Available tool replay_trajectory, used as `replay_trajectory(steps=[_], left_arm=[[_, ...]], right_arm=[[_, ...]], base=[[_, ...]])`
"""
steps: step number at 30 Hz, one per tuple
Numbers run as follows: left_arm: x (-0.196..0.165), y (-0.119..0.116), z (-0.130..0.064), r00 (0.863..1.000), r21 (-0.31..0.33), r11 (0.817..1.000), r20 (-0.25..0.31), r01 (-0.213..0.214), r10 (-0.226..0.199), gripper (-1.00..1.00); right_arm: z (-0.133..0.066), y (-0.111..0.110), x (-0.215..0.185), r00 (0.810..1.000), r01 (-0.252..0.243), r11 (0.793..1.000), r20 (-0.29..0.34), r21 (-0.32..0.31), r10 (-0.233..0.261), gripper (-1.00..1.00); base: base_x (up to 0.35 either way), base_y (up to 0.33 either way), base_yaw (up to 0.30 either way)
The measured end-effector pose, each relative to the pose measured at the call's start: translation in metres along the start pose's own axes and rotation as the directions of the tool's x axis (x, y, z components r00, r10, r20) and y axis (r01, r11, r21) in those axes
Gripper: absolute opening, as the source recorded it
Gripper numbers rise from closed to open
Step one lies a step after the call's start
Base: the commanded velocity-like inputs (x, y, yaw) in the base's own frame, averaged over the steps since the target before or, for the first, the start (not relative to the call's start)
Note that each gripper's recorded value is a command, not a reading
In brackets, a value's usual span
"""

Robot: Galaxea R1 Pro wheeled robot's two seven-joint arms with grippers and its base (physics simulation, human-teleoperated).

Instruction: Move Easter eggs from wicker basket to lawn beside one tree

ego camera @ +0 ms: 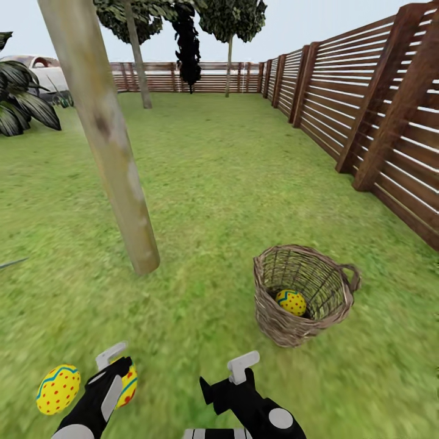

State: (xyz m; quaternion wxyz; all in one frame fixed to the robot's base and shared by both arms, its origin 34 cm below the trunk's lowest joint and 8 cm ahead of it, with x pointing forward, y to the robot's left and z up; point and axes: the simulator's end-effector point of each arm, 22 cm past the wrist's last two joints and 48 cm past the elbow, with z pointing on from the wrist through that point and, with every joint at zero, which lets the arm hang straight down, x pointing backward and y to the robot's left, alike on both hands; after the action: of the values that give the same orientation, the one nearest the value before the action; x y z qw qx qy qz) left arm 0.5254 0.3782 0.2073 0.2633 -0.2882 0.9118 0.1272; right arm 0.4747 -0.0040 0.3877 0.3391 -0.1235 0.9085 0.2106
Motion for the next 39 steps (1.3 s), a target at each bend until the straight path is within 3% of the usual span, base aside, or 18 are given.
replay_trajectory(steps=[4,7,10,12,16,18,20,23,29,39], left_arm=[[-0.016,-0.001,-0.007,0.999,-0.006,1.000,0.031,0.012,-0.012,1.00],[-0.047,-0.002,-0.017,0.995,-0.017,0.999,0.093,0.035,-0.033,1.00],[-0.101,-0.014,-0.043,0.985,0.000,0.998,0.162,0.060,-0.059,1.00],[-0.134,-0.022,-0.063,0.980,0.023,0.998,0.192,0.053,-0.056,1.00],[-0.154,-0.045,-0.099,0.993,0.068,0.996,0.110,-0.054,0.046,1.00],[-0.164,-0.050,-0.121,0.994,0.086,0.992,0.066,-0.088,0.083,1.00],[-0.177,-0.070,-0.150,0.989,0.129,0.980,0.002,-0.149,0.150,1.00],[-0.198,-0.091,-0.172,0.981,0.157,0.968,0.030,-0.195,0.193,1.00],[-0.216,-0.105,-0.194,0.976,0.181,0.959,0.080,-0.216,0.205,1.00],[-0.221,-0.108,-0.202,0.974,0.190,0.957,0.098,-0.218,0.202,1.00]], right_arm=[[-0.004,0.002,-0.007,1.000,0.008,1.000,0.018,0.002,-0.008,1.00],[-0.008,0.002,-0.012,0.999,0.015,1.000,0.031,0.005,-0.016,1.00],[-0.011,0.003,-0.018,0.999,0.023,1.000,0.045,0.008,-0.024,1.00],[-0.014,0.002,-0.022,0.998,0.026,1.000,0.054,0.012,-0.027,1.00],[-0.019,0.002,-0.029,0.997,0.033,0.999,0.073,0.018,-0.034,1.00],[-0.021,0.002,-0.032,0.996,0.037,0.999,0.082,0.022,-0.039,1.00],[-0.024,0.002,-0.036,0.995,0.042,0.999,0.090,0.026,-0.044,1.00],[-0.028,0.003,-0.040,0.993,0.048,0.998,0.102,0.030,-0.051,1.00],[-0.035,0.004,-0.048,0.990,0.058,0.998,0.123,0.038,-0.062,1.00],[-0.036,0.002,-0.048,0.990,0.062,0.997,0.124,0.043,-0.067,1.00]], base=[[-0.060,0.000,-0.226],[-0.258,0.000,-0.216],[-0.166,0.000,-0.204],[-0.050,0.000,-0.198],[-0.012,0.000,-0.191],[-0.003,0.000,-0.183],[-0.001,0.000,-0.176],[0.000,0.000,-0.182],[0.000,0.000,-0.200],[0.000,0.000,-0.189]])
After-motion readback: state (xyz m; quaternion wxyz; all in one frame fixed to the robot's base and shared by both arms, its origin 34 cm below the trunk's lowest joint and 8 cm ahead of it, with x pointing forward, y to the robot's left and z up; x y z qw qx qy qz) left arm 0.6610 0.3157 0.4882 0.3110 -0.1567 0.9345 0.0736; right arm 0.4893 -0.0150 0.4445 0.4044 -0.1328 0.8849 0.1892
